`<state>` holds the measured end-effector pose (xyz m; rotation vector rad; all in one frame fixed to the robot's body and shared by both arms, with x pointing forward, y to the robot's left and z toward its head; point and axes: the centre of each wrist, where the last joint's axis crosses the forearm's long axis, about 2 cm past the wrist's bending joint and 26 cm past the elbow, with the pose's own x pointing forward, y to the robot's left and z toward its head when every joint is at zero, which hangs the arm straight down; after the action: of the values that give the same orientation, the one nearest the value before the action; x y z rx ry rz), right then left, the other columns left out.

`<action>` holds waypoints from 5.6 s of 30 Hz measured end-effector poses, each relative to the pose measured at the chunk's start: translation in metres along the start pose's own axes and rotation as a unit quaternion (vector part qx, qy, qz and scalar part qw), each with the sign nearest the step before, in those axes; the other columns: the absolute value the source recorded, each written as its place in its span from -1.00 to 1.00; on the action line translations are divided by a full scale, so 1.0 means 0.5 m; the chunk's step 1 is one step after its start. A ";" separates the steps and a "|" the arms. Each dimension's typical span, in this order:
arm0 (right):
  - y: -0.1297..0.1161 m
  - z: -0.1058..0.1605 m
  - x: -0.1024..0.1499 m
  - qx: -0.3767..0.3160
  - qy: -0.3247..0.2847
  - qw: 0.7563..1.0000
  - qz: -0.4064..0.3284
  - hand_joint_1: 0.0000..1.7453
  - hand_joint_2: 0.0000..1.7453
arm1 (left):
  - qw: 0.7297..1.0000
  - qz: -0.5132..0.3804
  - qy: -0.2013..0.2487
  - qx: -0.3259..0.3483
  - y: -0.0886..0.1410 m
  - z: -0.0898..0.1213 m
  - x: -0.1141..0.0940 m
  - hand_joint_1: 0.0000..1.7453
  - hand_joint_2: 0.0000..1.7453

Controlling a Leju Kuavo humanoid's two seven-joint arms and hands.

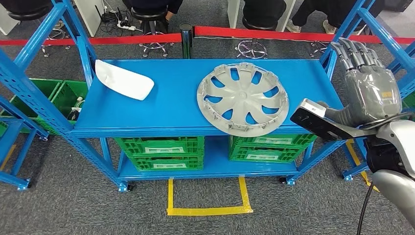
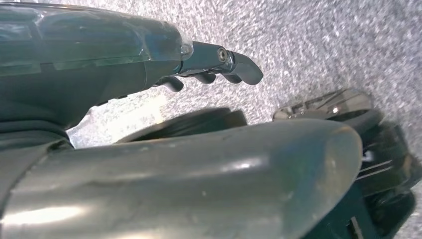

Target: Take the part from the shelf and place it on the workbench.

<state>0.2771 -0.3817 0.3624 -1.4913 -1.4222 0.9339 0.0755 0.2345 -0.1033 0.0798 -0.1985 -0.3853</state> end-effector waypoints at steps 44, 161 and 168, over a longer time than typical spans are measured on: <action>0.257 -0.030 0.008 0.352 -0.014 0.923 0.152 -1.00 1.00 | 1.000 -0.019 -0.001 0.002 0.035 -0.005 0.003 -1.00 -1.00; 0.079 0.272 0.259 -0.131 -0.188 0.829 -0.510 -1.00 1.00 | 0.999 0.051 0.001 0.000 -0.009 0.002 0.005 -1.00 -1.00; 0.077 0.273 0.259 -0.133 -0.188 0.829 -0.510 -1.00 1.00 | 0.999 0.051 0.001 0.000 -0.009 0.002 0.005 -1.00 -1.00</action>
<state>0.1736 -0.2409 0.2826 -0.4913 -2.3373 0.3342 0.0762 0.2293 -0.1026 0.0697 -0.2007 -0.2833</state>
